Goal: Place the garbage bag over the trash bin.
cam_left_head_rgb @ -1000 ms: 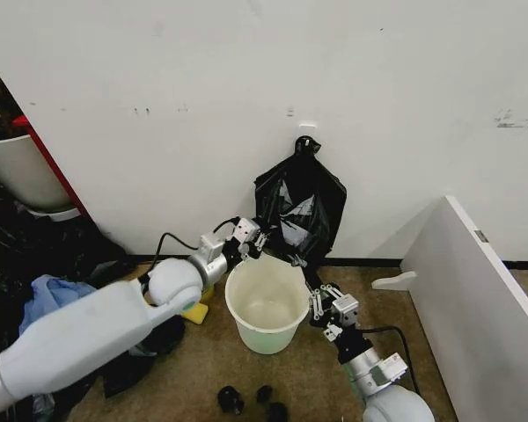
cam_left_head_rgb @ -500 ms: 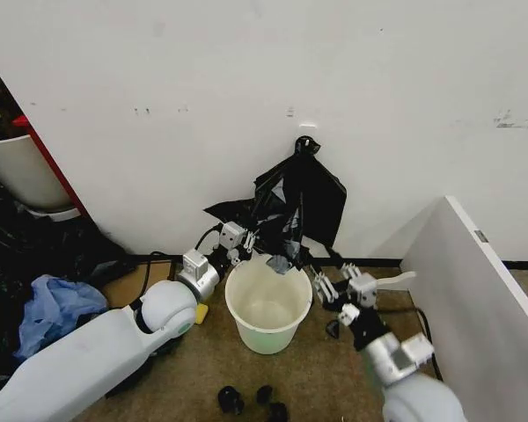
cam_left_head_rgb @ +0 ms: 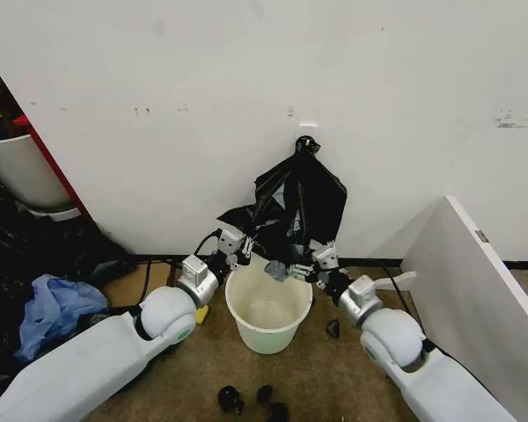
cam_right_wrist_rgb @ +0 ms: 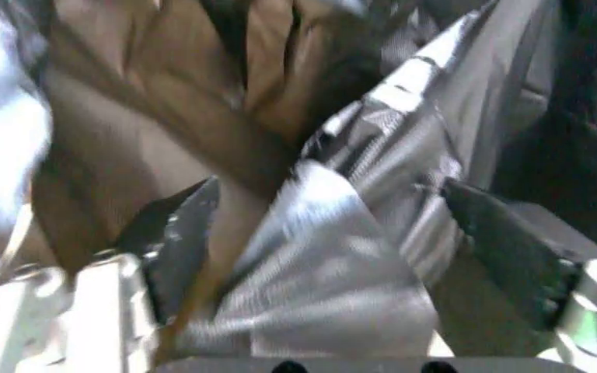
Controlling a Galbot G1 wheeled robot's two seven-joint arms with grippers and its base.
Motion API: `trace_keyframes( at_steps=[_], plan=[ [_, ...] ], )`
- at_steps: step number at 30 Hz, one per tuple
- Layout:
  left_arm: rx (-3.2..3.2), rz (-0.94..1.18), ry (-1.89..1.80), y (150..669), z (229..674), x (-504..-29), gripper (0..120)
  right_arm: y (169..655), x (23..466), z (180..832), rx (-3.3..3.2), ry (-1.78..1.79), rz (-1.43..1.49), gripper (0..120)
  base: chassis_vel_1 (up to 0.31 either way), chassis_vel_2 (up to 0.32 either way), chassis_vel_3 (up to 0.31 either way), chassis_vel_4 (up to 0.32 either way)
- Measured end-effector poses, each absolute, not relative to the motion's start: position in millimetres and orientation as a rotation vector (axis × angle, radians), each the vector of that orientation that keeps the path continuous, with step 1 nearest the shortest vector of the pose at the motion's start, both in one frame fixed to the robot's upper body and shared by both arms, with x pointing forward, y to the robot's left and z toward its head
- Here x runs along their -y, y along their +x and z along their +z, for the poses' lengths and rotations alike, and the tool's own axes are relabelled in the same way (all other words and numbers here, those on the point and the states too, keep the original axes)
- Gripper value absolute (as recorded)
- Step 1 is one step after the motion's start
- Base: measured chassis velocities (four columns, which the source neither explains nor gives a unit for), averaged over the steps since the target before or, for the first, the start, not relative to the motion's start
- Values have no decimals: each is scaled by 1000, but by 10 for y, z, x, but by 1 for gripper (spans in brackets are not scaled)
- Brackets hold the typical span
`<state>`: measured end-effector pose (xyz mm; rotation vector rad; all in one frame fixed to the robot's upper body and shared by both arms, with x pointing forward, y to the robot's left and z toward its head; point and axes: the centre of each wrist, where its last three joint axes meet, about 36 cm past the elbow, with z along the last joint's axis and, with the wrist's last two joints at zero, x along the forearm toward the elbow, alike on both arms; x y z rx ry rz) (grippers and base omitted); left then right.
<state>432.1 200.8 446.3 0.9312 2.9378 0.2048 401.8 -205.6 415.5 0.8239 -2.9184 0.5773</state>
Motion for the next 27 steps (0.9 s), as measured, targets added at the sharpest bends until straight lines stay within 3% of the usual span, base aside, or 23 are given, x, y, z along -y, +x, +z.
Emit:
trace_keyframes(
  at_steps=[8, 12, 21, 24, 27],
  plan=[
    [-2945, 197, 928, 4304, 4441, -2002, 0, 4113, 2074, 4043, 2914, 795, 726, 50, 0, 0, 0, 0],
    [-2949, 195, 921, 4294, 4439, -2021, 0, 4141, 2038, 4024, 2943, 762, 717, 32, 0, 0, 0, 0],
    [-2959, 180, 886, 4266, 4451, -2079, 0, 4077, 2015, 4116, 3020, 725, 611, 4, 0, 0, 0, 0],
    [-2962, 165, 863, 4232, 4481, -2118, 0, 3939, 2018, 4248, 3065, 739, 397, 0, 0, 0, 0, 0],
    [-2966, 118, 821, 4164, 4556, -2177, 0, 3748, 1994, 4437, 3098, 807, -41, 0, 0, 0, 0, 0]
  ],
)
